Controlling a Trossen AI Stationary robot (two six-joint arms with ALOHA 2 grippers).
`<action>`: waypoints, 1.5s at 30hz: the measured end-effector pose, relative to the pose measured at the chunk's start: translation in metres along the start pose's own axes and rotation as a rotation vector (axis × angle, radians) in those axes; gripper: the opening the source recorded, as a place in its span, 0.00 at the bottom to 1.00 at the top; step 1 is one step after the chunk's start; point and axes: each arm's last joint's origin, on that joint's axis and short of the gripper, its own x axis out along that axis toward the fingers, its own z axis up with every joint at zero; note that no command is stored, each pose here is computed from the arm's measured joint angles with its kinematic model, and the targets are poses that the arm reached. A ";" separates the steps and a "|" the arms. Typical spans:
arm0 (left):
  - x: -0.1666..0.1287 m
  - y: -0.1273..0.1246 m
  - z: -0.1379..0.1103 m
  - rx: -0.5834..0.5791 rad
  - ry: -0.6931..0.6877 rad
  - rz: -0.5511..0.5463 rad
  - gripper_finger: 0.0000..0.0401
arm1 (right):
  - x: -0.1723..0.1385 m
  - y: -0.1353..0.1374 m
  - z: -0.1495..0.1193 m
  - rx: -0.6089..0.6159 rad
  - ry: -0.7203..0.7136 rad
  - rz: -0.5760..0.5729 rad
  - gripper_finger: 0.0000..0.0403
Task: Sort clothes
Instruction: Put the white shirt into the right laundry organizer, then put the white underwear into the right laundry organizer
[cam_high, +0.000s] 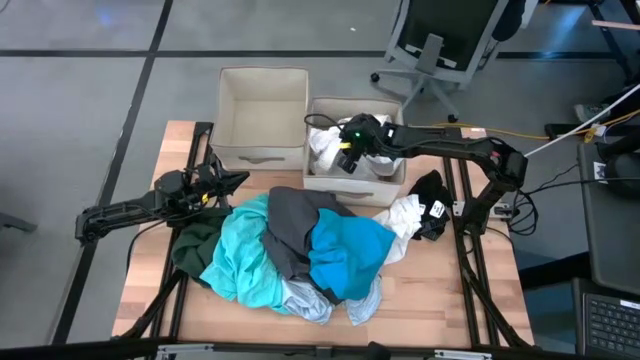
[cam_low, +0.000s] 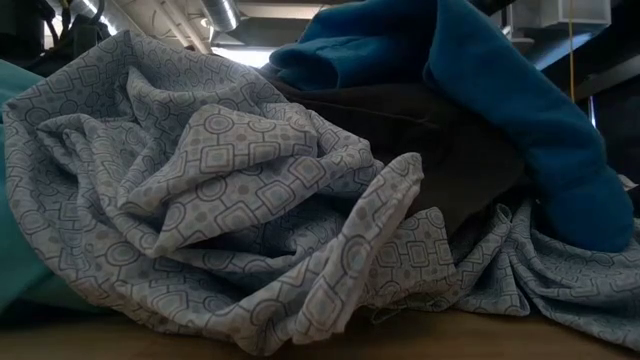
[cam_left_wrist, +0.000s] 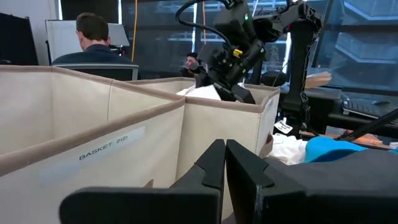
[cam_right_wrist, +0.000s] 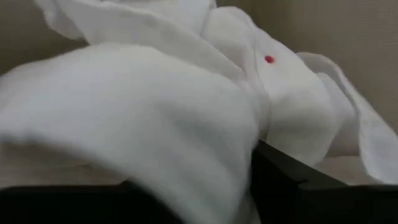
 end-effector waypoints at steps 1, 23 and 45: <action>0.000 0.000 0.000 0.000 0.000 0.000 0.01 | 0.000 0.000 0.000 0.000 -0.001 0.000 0.40; 0.000 0.000 0.000 -0.009 0.002 0.000 0.01 | -0.130 0.034 0.054 -0.159 -0.062 0.101 0.66; 0.000 0.000 0.000 -0.014 0.002 0.000 0.01 | -0.254 0.112 -0.021 -0.154 0.066 0.265 0.66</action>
